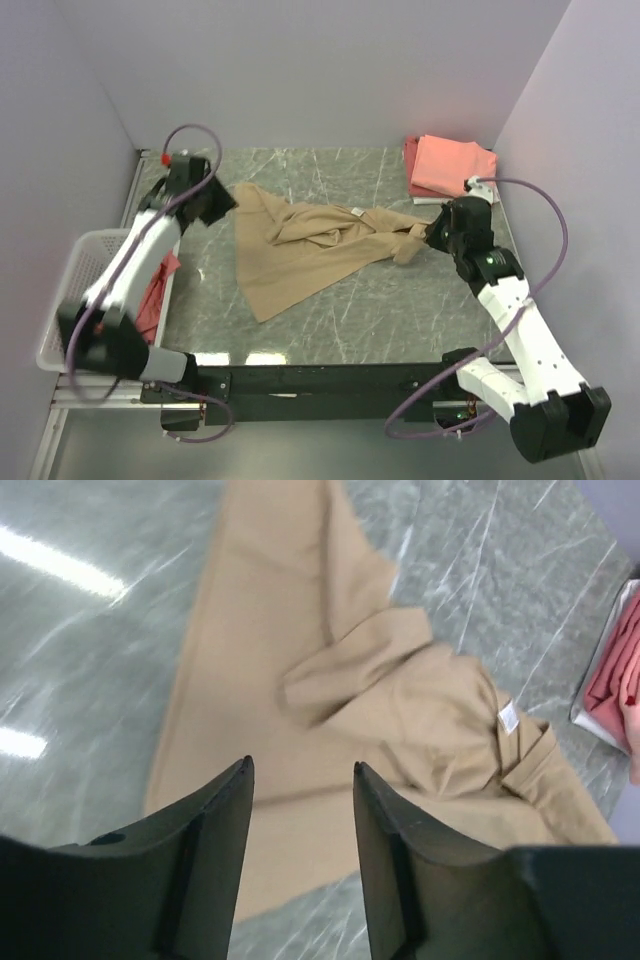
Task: Fold and stack the t-shirts
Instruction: Flatten the tshirt out
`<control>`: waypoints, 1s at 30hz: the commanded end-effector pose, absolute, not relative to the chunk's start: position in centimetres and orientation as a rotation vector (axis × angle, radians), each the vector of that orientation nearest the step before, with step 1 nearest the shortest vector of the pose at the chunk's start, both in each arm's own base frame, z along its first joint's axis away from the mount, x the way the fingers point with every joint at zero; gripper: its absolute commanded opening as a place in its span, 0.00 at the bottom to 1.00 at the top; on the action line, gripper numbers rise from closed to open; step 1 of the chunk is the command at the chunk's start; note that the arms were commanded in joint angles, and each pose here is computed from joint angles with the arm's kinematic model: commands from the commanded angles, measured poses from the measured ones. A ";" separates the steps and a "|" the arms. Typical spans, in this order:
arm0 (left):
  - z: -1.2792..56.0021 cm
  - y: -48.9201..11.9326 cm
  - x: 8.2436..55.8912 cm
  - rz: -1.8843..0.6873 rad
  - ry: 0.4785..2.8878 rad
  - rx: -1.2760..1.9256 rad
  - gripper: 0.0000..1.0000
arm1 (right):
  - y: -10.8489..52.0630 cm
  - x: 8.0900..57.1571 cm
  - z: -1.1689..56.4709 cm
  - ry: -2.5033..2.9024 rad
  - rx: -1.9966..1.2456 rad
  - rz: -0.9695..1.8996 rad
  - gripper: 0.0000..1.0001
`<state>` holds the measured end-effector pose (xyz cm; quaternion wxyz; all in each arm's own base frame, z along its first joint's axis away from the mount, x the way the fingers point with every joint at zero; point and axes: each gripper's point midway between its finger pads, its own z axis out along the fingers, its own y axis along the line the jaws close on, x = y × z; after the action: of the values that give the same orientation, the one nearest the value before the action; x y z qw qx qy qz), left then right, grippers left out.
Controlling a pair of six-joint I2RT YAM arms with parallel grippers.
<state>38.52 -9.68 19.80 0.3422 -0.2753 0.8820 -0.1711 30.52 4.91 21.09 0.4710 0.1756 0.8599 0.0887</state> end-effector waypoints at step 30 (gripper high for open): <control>3.4 -16.7 18.0 -0.093 2.446 -0.910 0.58 | 8.2 28.6 18.1 2.086 0.382 0.473 0.00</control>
<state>16.25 -15.19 2.24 0.2340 -0.3156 0.9196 -0.0011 27.91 7.91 16.96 0.4447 0.1614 0.8621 0.1813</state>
